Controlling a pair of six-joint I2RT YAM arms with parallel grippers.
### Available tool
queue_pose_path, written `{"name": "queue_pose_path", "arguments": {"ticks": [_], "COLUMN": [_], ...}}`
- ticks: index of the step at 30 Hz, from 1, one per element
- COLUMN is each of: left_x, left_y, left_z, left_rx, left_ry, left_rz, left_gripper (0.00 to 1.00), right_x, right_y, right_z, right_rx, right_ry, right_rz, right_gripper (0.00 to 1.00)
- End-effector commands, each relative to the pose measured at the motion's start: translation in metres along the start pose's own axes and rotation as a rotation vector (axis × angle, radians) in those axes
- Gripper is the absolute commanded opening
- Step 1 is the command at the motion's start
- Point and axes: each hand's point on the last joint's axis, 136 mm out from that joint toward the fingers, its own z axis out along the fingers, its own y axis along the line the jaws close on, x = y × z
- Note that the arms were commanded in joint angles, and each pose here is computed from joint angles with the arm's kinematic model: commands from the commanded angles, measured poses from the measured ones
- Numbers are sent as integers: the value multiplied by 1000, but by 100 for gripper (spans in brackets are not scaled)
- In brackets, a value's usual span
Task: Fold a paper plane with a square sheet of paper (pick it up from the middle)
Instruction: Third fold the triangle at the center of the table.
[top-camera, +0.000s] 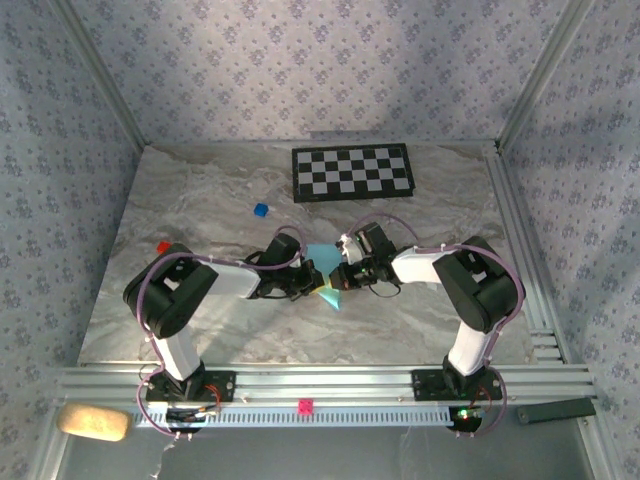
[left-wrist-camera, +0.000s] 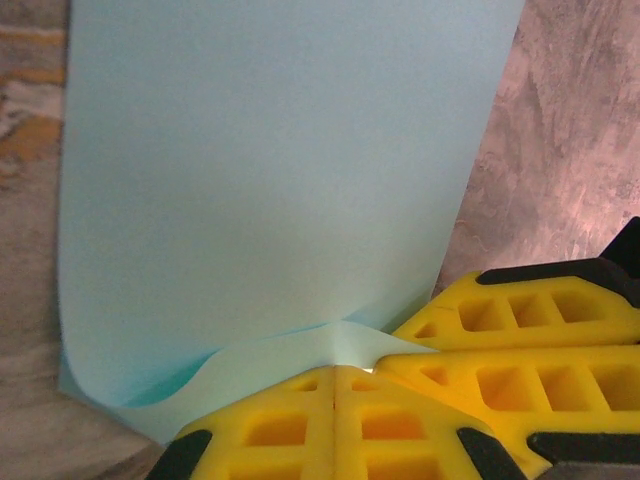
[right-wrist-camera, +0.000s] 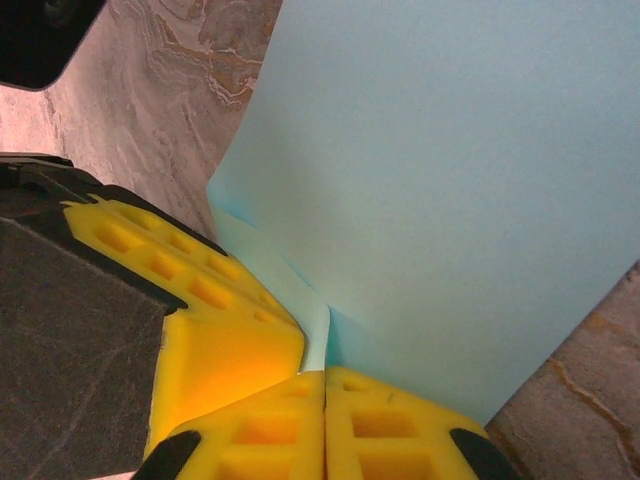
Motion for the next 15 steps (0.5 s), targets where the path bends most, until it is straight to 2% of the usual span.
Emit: {"name": "queue_pose_path", "arguments": {"ticks": [1,6,8,11,15], "left_x": [10,9,8,7,6], "left_y": [34,31,31,30,29], "left_z": [4,4,4,3,2], "left_rx": [-107,-105,-104,-105,-103], "left_ry": [13,10,8,4,-2], "left_rz": [-19,-15,-13,-13,-8], "left_gripper": [0,0,0,0,0], "right_x": [-7,-17,-15,-7,10], "right_y": [3,-1,2,20,39], "right_z": [-11,-40,-48,-50,-42], "right_rx": [13,51,40,-29,-87], "right_ry": [-20,-86,-89,-63,4], "right_rz": [33,102,121,119,131], "right_gripper": [17,35,40,36,17]}}
